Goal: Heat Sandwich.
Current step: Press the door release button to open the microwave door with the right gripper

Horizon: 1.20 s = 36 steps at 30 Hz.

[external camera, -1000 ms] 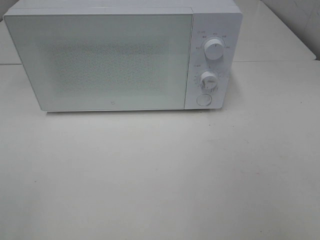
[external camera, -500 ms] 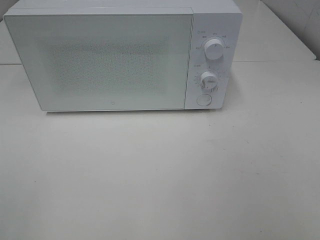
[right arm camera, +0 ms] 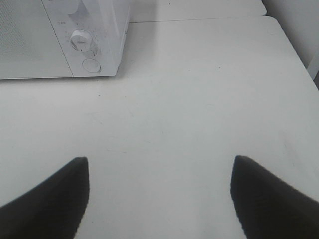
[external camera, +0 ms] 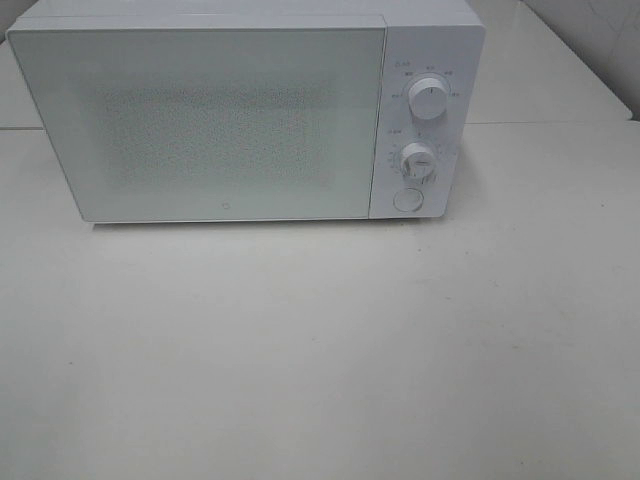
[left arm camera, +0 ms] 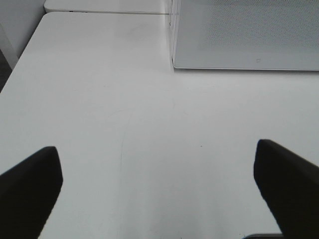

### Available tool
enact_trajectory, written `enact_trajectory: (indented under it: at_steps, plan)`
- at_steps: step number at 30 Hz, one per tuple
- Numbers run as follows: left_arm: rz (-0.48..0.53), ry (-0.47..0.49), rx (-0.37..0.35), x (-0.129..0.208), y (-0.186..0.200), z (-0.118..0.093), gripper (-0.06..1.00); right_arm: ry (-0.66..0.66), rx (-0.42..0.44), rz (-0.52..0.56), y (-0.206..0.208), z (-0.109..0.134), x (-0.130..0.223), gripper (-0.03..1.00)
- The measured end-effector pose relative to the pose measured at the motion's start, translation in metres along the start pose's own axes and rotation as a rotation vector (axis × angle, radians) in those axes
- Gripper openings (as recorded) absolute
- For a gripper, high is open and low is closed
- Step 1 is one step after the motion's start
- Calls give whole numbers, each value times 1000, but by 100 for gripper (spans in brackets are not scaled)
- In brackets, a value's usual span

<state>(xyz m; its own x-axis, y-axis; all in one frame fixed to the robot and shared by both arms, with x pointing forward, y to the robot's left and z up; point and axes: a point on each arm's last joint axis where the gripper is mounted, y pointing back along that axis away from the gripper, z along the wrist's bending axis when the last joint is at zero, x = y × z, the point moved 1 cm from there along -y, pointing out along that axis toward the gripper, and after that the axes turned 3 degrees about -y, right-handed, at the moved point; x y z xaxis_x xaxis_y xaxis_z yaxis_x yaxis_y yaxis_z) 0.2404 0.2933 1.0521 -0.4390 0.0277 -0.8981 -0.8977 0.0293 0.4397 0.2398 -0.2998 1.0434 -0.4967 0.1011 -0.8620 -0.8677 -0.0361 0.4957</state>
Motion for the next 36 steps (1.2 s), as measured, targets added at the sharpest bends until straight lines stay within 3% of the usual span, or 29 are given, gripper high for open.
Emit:
enact_trajectory:
  at_steps: [9, 16, 18, 28, 36]
  plan:
    - [0, 0, 0, 0, 0, 0, 99, -6, -14, -10, 1, 1, -1, 76]
    - [0, 0, 0, 0, 0, 0, 99, -7, -32, -146, -1, 4, -24, 76]
    - [0, 0, 0, 0, 0, 0, 99, -7, -40, -203, -9, 6, -34, 76]
    - [0, 0, 0, 0, 0, 0, 99, 25, -43, -264, -48, 8, -45, 76]
    - [0, 0, 0, 0, 0, 0, 99, 29, -42, -254, -82, 9, -55, 76]
